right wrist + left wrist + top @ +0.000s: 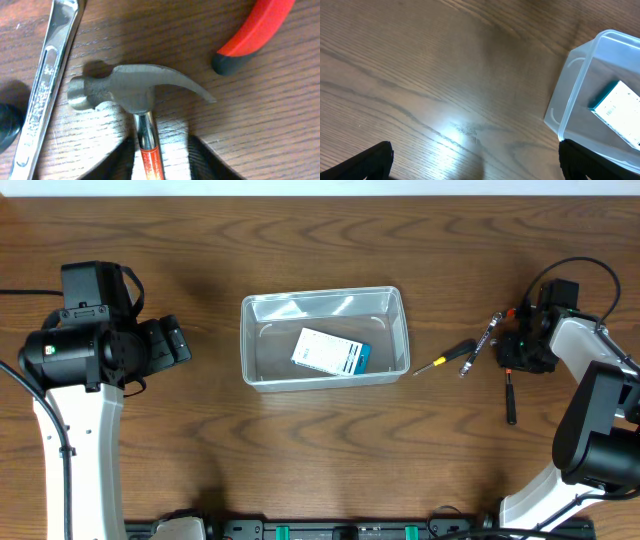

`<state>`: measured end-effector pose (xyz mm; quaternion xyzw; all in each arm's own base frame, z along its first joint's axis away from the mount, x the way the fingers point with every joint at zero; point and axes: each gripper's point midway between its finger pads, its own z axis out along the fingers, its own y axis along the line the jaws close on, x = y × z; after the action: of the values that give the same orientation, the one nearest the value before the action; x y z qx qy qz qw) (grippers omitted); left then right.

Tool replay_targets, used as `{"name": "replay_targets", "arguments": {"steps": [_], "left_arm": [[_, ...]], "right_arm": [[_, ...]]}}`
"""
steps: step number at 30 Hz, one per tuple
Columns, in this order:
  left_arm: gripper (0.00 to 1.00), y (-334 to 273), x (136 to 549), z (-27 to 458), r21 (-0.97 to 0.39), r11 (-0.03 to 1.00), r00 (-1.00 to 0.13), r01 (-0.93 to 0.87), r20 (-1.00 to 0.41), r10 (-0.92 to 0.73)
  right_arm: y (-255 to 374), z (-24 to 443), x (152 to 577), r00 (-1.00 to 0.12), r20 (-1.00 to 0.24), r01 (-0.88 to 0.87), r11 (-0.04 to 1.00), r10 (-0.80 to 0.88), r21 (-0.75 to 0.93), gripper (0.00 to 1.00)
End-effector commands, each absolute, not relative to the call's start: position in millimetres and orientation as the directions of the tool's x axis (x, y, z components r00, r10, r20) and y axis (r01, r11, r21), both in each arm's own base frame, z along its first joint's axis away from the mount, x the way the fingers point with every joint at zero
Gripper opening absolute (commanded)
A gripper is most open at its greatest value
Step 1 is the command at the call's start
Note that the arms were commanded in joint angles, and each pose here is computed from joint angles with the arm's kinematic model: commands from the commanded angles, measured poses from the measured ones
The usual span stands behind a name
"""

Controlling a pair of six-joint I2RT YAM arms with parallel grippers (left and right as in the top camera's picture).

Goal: Pack container
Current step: 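Grasp the red-handled claw hammer by its handle with the right gripper, then carry the hammer over the container and lower it inside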

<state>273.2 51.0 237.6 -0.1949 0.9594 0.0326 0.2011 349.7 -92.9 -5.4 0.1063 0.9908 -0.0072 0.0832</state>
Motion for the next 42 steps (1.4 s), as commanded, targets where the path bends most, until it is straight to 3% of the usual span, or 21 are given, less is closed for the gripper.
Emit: {"name": "replay_targets", "arguments": {"steps": [1, 5, 8, 16, 22, 28, 32, 34, 38, 42], "left_arm": [[0.98, 54.1, 270.0, 237.1, -0.007, 0.912, -0.836, -0.41, -0.397, -0.379], [0.98, 54.1, 270.0, 237.1, -0.007, 0.912, -0.836, -0.41, -0.397, -0.379], [0.98, 54.2, 270.1, 237.2, -0.007, 0.912, -0.836, -0.41, -0.397, -0.379], [0.98, 54.2, 270.0, 237.1, -0.007, 0.912, -0.836, -0.41, -0.397, -0.379], [0.98, 54.2, 270.0, 237.3, -0.007, 0.912, -0.836, -0.41, -0.397, -0.379], [0.98, 54.2, 270.0, 237.1, -0.007, 0.912, -0.836, -0.41, -0.397, -0.379], [0.98, 54.2, 270.0, 237.1, -0.007, 0.912, -0.836, -0.41, -0.397, -0.379], [0.98, 54.1, 269.9, 237.1, -0.007, 0.912, -0.836, -0.41, -0.396, -0.379], [0.98, 54.0, 269.2, 236.8, -0.006, 0.912, -0.838, -0.41, -0.394, -0.379], [0.98, 53.8, 267.5, 236.1, -0.004, 0.912, -0.841, -0.41, -0.387, -0.379]], "right_arm": [[-84.8, -28.9, 332.6, -0.972, -0.08, 0.217, 0.976, 0.219, 0.032, 0.23], [-84.8, -29.0, 332.7, -0.972, -0.08, 0.217, 0.976, 0.219, 0.032, 0.18], [-84.8, -28.9, 332.8, -0.972, -0.081, 0.217, 0.976, 0.219, 0.032, 0.06], [-81.1, -14.4, 338.2, -0.973, -0.104, 0.202, 0.979, 0.204, 0.03, 0.01], [-55.1, 76.1, 377.0, -0.956, -0.272, 0.105, 0.994, 0.112, 0.042, 0.01], [25.8, 216.8, 422.2, -0.795, -0.574, -0.226, 0.974, -0.196, -0.019, 0.01], [103.8, 260.9, 429.7, -0.594, -0.658, -0.501, 0.853, -0.462, -0.145, 0.01], [152.8, 265.1, 423.8, -0.442, -0.681, -0.664, 0.723, -0.584, -0.189, 0.01], [230.6, 249.4, 403.8, -0.177, -0.681, -0.867, 0.44, -0.711, -0.233, 0.01], [273.2, 203.8, 397.2, -0.072, -0.621, -0.93, 0.278, -0.78, -0.242, 0.01]]}}
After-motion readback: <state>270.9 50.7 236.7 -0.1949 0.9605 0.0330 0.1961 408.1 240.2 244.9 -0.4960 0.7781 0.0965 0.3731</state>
